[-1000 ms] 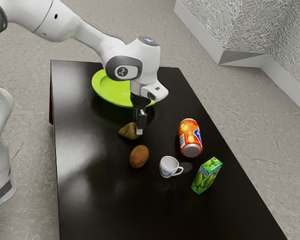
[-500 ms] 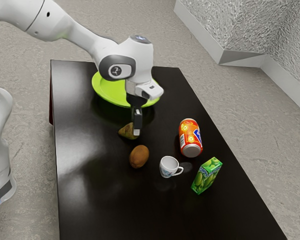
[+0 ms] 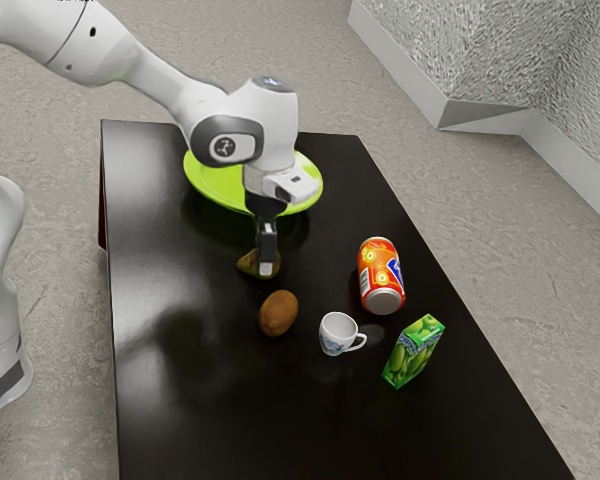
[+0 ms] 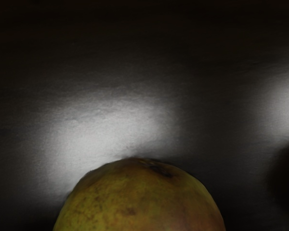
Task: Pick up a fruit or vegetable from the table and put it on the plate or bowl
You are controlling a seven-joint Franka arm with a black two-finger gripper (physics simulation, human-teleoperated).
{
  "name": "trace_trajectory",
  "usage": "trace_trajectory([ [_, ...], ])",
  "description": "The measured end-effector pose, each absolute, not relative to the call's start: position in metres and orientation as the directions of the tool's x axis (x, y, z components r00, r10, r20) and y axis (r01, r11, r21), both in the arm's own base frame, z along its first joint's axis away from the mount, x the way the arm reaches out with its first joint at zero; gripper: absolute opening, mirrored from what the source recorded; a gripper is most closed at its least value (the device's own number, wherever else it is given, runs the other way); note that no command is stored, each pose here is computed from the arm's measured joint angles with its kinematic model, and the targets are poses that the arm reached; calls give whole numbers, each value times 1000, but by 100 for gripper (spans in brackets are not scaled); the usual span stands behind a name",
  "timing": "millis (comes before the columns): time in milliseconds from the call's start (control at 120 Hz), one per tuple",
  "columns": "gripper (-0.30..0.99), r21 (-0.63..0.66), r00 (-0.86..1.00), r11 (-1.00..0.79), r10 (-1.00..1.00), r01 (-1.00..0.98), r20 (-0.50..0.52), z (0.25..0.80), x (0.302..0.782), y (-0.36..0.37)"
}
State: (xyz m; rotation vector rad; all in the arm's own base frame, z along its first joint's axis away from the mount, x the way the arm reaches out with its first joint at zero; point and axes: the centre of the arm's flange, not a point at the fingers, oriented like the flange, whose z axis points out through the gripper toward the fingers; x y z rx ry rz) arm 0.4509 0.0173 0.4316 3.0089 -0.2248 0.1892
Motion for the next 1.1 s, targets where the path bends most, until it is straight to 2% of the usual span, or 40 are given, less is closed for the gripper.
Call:
trace_trajectory([
  [625, 65, 106, 983, -985, -123, -138, 133, 406, 455, 20],
  [667, 63, 107, 983, -985, -121, -136, 137, 407, 455, 20],
  [833, 37, 115, 984, -987, -94, -112, 153, 408, 457, 22],
  [1017, 33, 107, 983, -991, -62, -82, 174, 414, 461, 24],
  [1100, 32, 65, 975, -993, -86, -101, 203, 428, 468, 21],
])
